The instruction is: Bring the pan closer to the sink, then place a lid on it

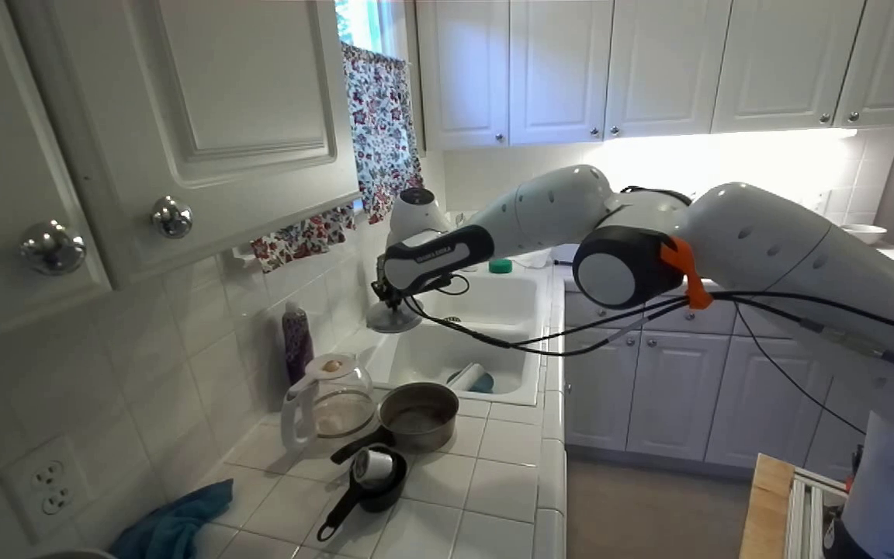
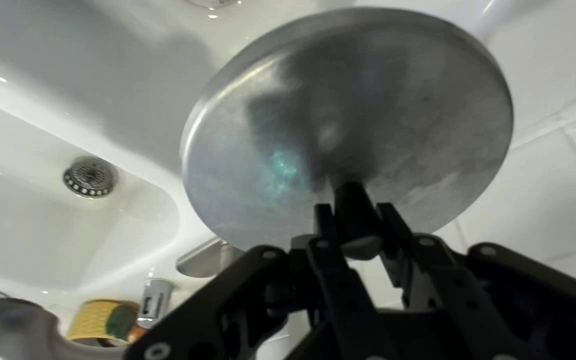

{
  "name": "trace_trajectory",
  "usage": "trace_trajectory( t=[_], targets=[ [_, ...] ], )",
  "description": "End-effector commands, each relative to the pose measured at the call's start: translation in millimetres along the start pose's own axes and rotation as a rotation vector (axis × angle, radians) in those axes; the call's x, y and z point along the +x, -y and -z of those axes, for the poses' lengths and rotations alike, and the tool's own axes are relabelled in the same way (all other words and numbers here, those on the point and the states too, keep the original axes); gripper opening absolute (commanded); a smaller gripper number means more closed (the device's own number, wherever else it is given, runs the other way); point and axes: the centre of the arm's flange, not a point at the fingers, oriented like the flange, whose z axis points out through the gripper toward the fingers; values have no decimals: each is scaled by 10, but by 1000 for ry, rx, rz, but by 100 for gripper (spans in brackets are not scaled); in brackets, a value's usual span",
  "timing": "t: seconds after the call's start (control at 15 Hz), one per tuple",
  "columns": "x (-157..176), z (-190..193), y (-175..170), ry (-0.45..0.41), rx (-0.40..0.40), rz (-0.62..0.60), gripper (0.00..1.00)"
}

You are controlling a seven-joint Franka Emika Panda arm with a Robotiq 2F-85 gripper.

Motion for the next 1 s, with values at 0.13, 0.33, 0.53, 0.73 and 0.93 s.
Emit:
trace_trajectory(
  t=[0.13, 0.33, 0.53, 0.73, 0.93],
  targets=[
    [-601, 516, -409, -50, -126, -222, 6],
    [-633, 681, -495, -159, -118, -212, 6],
    [-148, 330, -399, -141, -107, -206, 25],
    [-194, 359, -400, -135, -104, -206, 25],
    [-215, 482, -417, -112, -130, -173, 6]
  ],
)
